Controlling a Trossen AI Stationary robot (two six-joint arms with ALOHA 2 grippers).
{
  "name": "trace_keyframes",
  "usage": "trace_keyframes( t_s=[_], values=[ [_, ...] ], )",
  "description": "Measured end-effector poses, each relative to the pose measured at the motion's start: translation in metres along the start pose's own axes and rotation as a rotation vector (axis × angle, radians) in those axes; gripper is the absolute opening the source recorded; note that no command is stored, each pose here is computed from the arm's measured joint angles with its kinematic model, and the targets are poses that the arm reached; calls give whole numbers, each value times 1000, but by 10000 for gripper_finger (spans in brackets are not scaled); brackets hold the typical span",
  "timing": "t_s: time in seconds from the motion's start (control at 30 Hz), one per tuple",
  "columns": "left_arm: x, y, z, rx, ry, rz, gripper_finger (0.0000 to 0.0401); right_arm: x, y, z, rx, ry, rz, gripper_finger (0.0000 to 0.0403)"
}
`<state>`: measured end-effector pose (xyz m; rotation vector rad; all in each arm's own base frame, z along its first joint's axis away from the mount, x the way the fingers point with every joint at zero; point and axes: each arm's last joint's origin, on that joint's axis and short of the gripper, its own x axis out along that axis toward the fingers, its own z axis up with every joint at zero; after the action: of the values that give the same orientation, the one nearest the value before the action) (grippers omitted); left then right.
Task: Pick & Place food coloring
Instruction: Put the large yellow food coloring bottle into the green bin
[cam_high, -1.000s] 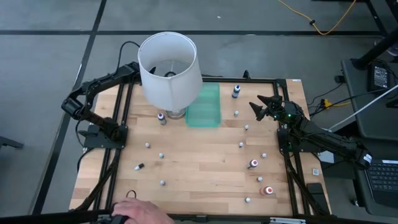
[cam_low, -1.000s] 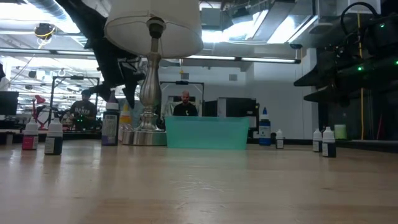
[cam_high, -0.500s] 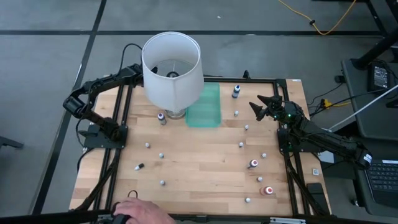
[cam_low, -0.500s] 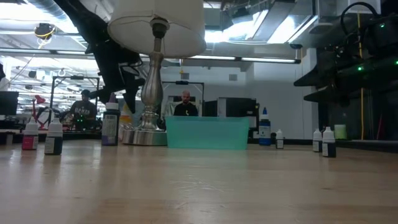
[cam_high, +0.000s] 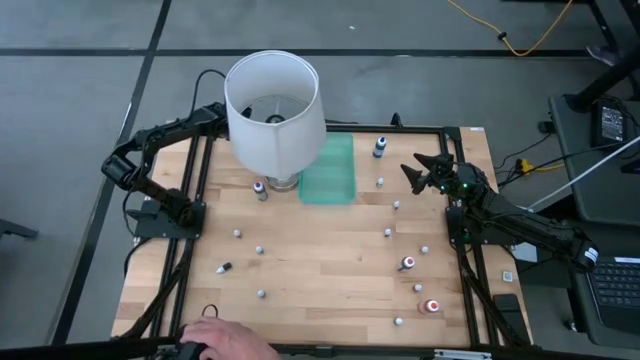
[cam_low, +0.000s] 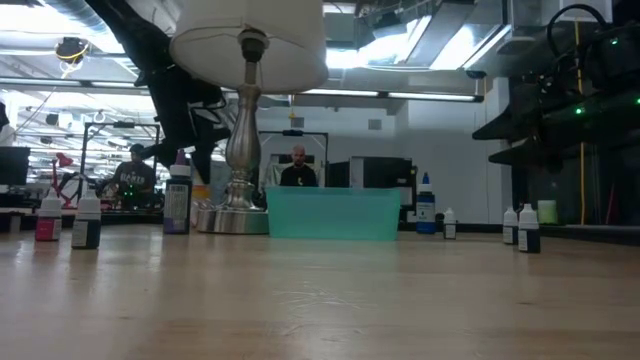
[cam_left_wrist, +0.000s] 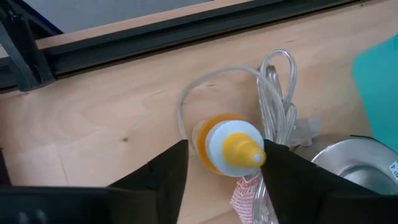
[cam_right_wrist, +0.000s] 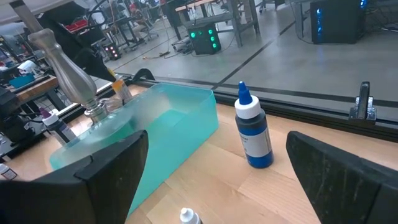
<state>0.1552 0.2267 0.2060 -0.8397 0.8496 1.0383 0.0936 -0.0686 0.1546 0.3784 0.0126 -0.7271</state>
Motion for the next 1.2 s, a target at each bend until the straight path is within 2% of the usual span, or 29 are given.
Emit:
trace_keyframes(
  t_s=[0.17, 0.33, 0.73, 1.2],
  values=[
    [0, 1, 0, -3, 1, -4, 149, 0, 0, -1, -1, 9, -4, 382],
    [0, 1, 1, -4, 0, -5, 130, 0, 0, -1, -1, 12, -5, 382],
    [-2, 2, 1, -13, -7, -7, 122, 0, -1, -1, -2, 14, -5, 382],
    [-34, 19, 4, -109, -94, -5, 120, 0, -1, -2, -1, 15, -6, 382]
  ],
)
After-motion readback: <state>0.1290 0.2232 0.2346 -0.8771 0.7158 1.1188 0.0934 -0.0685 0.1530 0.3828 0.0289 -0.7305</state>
